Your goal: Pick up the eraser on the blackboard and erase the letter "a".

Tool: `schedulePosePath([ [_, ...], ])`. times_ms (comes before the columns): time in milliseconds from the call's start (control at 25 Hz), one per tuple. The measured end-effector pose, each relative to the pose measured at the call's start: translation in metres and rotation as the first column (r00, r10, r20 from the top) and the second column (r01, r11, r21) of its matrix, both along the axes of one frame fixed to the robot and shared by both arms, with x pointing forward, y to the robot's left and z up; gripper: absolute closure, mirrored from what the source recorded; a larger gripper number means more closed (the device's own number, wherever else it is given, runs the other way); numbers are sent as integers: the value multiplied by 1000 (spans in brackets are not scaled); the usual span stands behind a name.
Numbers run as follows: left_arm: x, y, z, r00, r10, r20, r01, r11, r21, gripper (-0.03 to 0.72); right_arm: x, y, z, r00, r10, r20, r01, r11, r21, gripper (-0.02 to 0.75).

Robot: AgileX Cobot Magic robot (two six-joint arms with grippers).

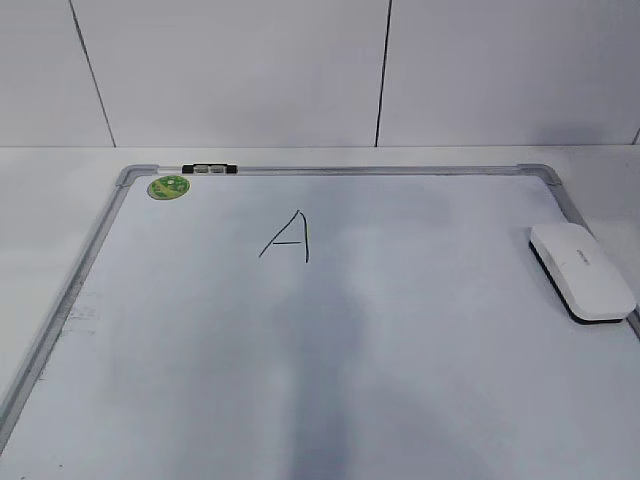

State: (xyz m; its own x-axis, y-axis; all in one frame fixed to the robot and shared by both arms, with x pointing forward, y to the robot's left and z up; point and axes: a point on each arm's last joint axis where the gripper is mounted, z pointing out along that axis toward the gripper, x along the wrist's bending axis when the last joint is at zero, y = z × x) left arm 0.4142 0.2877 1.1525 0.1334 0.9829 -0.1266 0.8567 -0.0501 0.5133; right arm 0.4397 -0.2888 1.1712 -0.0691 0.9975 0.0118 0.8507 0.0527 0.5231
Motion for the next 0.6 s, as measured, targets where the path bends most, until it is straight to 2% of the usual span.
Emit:
schedulePosePath([
  [240, -3, 0, 2, 1000, 0, 10, 0, 1000, -2, 365, -2, 0, -1, 1000, 0, 0, 0, 1000, 0, 145],
  [440, -25, -1, 5, 998, -2, 58, 3, 1000, -9, 365, -19, -1, -7, 1000, 0, 0, 0, 1000, 0, 145],
  [600, -46, -2, -8, 998, -3, 56, 3, 1000, -11, 365, -37, -1, -15, 1000, 0, -1, 0, 1000, 0, 145],
])
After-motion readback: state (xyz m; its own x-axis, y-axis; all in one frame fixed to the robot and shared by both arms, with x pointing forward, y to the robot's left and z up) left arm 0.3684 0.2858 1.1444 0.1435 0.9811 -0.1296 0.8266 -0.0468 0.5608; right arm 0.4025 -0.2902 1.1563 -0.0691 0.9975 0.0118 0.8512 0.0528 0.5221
